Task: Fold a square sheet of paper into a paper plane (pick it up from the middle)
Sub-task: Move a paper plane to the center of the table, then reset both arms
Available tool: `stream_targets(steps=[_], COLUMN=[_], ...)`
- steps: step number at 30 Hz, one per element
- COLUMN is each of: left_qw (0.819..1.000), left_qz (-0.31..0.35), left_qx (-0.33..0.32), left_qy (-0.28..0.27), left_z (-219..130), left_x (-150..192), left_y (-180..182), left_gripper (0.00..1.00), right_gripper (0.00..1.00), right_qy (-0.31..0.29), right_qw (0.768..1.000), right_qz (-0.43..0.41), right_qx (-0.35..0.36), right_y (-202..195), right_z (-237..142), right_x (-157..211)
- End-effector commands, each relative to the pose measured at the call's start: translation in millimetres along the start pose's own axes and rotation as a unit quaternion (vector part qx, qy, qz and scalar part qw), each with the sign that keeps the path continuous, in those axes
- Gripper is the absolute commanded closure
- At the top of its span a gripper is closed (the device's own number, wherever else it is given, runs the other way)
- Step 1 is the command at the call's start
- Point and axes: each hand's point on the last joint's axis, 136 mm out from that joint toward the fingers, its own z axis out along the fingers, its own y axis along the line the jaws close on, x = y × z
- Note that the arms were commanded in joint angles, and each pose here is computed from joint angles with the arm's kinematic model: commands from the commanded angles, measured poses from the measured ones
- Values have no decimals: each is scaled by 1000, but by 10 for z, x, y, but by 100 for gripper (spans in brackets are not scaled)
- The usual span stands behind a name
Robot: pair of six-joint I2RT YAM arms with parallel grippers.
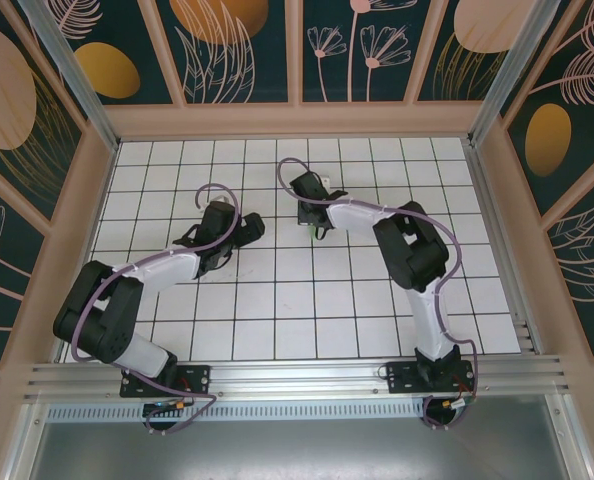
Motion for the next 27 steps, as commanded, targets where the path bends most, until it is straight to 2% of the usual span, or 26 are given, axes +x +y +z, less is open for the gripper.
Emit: stream_targets(steps=[1, 6, 9, 13, 18, 22, 25, 27], left_qw=[1000, 1000, 1000, 999, 996, 989, 981, 972], left_qz=[9, 9, 10, 13, 19, 14, 10, 9], left_qx=[-24, -23, -24, -30, -57, -84, -104, -127], left_qy=[1, 6, 5, -7, -64, -119, -163, -196], left_z=[-19, 0, -13, -69, -254, -453, -631, -767], left_x=[23, 36, 21, -86, -433, -760, -1013, -1166], left_y=[118, 109, 105, 76, 52, 120, 237, 371], left_gripper=[2, 2, 2, 2, 1, 2, 1, 1], right_gripper=[95, 94, 89, 74, 49, 34, 25, 12], right_qy=[-5, 1, 0, -22, -85, -151, -200, -223], right_qw=[1000, 1000, 1000, 998, 991, 982, 974, 966], right_qz=[-7, -4, -2, 11, 43, 81, 106, 126], right_qx=[-10, -6, -11, -49, -99, -85, -31, 13], right_y=[31, -11, 16, 145, 187, -172, -673, -1089], right_z=[78, 167, 105, -244, -981, -1492, -1750, -1862], right_x=[-106, -93, -151, -391, -770, -964, -1031, -1024])
